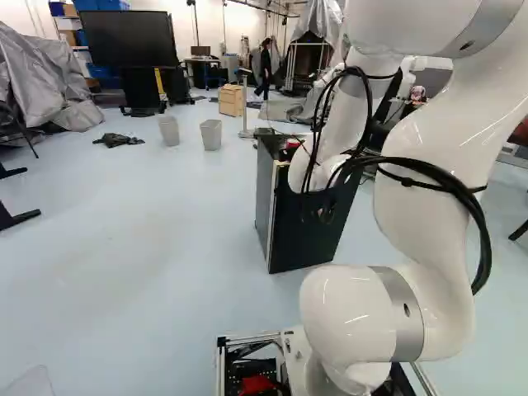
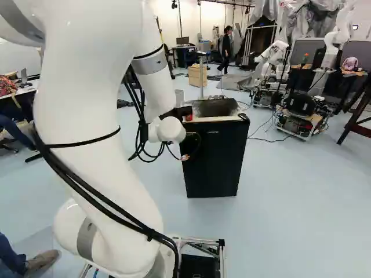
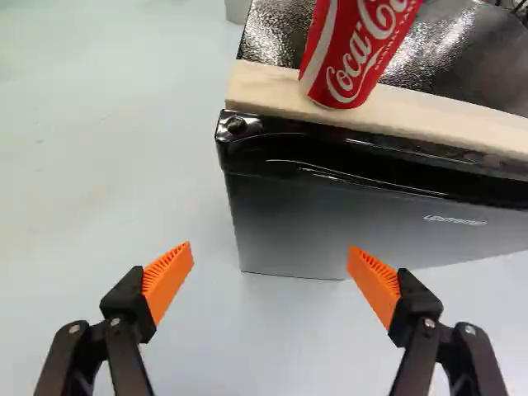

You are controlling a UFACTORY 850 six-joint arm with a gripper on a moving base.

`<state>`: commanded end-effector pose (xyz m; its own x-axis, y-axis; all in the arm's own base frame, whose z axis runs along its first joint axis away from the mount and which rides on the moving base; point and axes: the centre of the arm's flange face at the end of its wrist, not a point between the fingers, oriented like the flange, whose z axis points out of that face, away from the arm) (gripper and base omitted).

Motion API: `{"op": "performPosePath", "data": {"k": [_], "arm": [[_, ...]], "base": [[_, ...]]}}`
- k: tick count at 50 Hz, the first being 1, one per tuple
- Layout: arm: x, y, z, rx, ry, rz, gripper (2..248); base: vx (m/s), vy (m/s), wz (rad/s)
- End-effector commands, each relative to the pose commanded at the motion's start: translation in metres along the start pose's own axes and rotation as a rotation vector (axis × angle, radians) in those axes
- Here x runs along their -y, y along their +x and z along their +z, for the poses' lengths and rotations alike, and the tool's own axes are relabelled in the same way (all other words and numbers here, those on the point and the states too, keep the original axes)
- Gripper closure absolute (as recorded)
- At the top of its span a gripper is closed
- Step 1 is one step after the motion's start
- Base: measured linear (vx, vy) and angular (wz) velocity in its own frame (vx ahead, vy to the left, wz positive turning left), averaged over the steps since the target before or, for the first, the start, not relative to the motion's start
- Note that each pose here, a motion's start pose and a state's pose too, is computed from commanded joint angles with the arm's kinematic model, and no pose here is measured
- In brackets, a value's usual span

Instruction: Grab a drink from the fridge

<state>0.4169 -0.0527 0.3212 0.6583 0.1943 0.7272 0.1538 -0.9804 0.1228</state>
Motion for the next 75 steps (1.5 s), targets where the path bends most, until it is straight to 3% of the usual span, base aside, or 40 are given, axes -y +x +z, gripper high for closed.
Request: {"op": "performPosePath", "data": {"k": [19, 75], "arm": [[0.007, 0.002, -0.009, -0.083, -0.032, 0.054, 3], [0.034, 0.018, -0.045, -0.466, -0.026, 0.038, 3]], "base": [[0.000, 0.000, 0.000], [0.000, 0.000, 0.000]]}}
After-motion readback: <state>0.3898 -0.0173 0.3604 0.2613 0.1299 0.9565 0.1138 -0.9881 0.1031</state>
